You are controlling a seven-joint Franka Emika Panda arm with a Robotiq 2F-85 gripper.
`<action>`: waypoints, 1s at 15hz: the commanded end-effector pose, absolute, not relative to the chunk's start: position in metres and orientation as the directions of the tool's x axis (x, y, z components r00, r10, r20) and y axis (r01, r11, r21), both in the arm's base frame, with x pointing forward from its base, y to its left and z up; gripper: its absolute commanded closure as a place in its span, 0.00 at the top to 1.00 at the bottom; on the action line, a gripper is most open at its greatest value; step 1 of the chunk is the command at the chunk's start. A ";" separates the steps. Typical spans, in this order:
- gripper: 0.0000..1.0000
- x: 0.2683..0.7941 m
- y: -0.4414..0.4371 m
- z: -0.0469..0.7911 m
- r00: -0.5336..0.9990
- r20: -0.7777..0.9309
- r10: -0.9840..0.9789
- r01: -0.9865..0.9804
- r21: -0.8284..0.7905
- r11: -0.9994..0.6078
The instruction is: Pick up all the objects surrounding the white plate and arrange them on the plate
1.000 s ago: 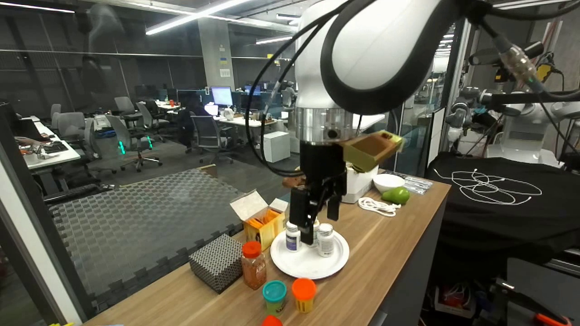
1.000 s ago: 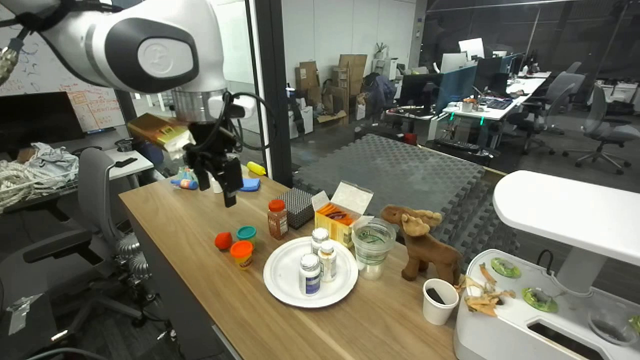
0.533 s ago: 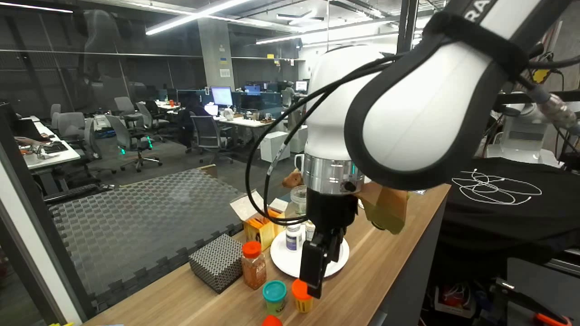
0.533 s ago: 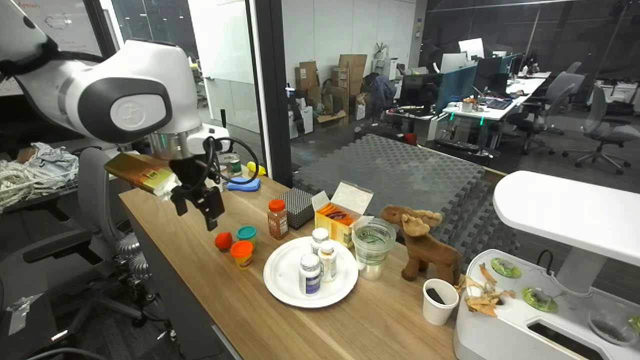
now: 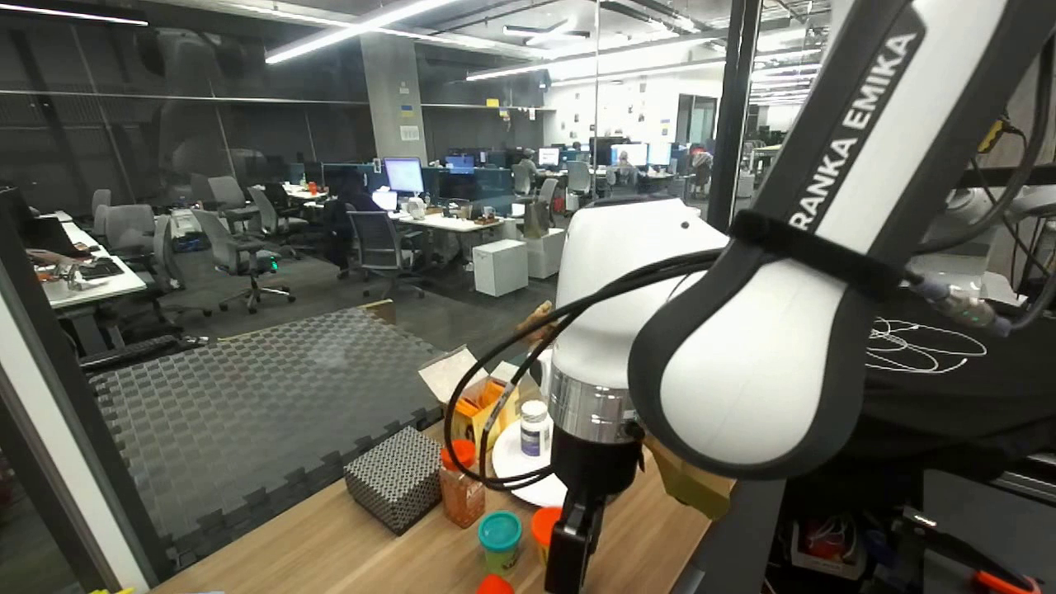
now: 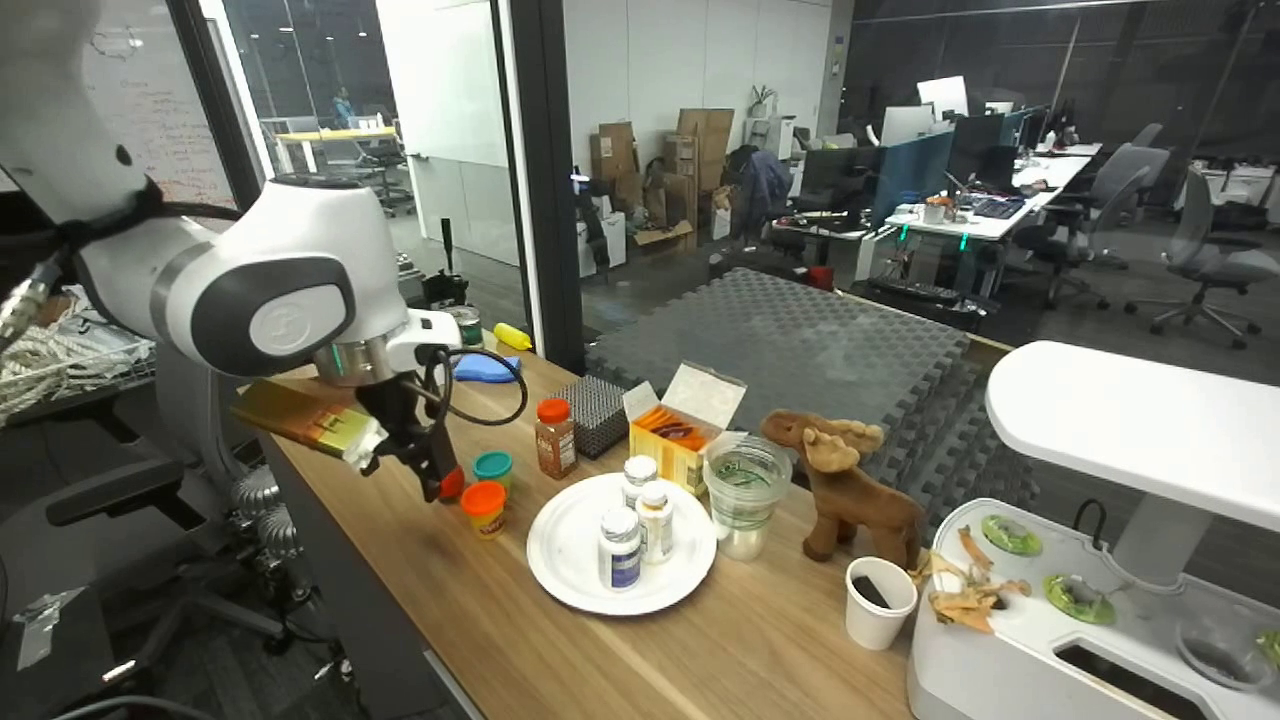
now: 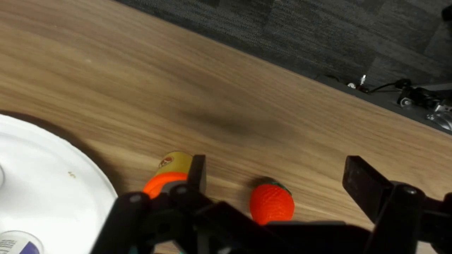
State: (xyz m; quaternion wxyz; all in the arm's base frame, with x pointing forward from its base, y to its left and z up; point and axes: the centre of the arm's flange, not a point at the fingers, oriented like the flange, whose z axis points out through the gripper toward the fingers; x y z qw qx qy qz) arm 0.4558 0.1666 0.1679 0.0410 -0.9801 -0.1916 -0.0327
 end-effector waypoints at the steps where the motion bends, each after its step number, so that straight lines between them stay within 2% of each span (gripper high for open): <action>1: 1.00 0.482 0.172 0.143 0.913 0.100 0.396 0.399 -0.008 -0.917; 9: 1.00 0.518 0.160 0.125 0.915 0.120 0.384 0.374 0.099 -0.922; 15: 1.00 0.518 0.154 0.122 0.920 0.124 0.371 0.354 0.143 -0.924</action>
